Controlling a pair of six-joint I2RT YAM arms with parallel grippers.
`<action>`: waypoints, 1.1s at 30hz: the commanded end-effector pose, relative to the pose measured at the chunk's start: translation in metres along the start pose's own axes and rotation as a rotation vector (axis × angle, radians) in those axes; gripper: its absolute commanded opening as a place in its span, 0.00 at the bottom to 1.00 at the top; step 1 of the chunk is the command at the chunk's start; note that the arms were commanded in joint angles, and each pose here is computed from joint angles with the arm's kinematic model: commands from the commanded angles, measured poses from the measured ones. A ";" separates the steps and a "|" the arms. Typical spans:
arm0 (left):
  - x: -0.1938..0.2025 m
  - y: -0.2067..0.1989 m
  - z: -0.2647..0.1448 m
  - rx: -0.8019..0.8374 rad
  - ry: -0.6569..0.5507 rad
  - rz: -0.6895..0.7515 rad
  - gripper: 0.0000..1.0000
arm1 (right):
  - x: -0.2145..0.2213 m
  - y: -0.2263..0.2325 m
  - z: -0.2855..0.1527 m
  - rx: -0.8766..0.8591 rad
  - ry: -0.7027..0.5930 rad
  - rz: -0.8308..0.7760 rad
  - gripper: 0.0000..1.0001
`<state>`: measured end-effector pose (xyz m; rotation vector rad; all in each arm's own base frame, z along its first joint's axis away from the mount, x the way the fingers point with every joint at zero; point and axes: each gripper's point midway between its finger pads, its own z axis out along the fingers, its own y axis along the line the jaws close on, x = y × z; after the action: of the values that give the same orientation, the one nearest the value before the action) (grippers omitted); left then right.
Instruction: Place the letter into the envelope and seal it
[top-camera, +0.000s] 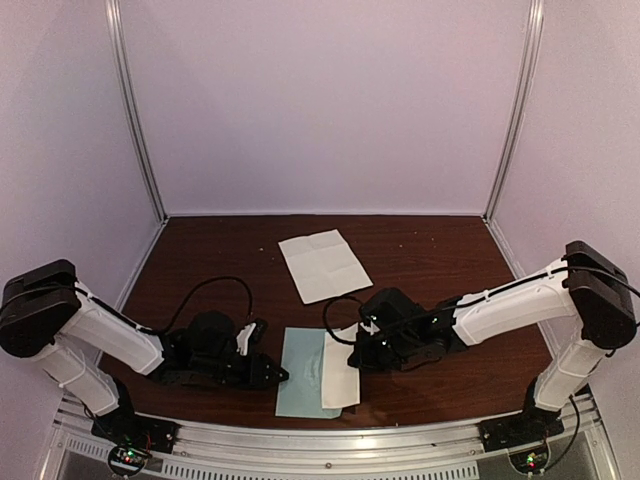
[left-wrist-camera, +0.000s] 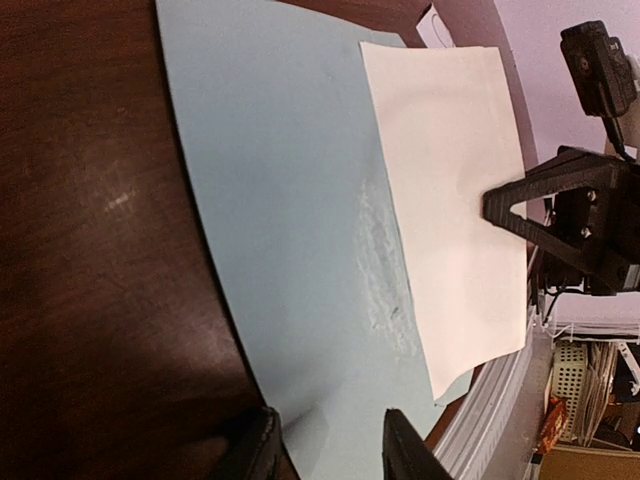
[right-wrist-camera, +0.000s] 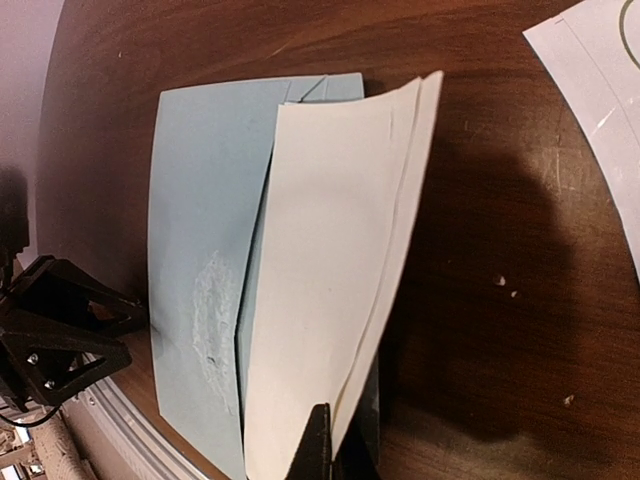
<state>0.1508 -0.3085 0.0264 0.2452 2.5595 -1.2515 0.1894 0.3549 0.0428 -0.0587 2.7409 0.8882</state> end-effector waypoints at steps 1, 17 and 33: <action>-0.010 -0.011 0.001 0.039 -0.029 0.003 0.36 | -0.008 0.005 -0.004 -0.010 -0.022 0.023 0.00; -0.013 -0.012 -0.002 0.035 -0.044 0.003 0.36 | -0.002 -0.006 -0.013 0.027 -0.017 0.065 0.00; -0.013 -0.011 0.003 0.038 -0.032 0.001 0.36 | 0.013 -0.004 -0.015 -0.009 0.046 0.083 0.00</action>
<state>0.1510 -0.3083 0.0261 0.2338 2.5633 -1.2525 0.1773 0.3425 0.0400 0.0350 2.8031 0.8893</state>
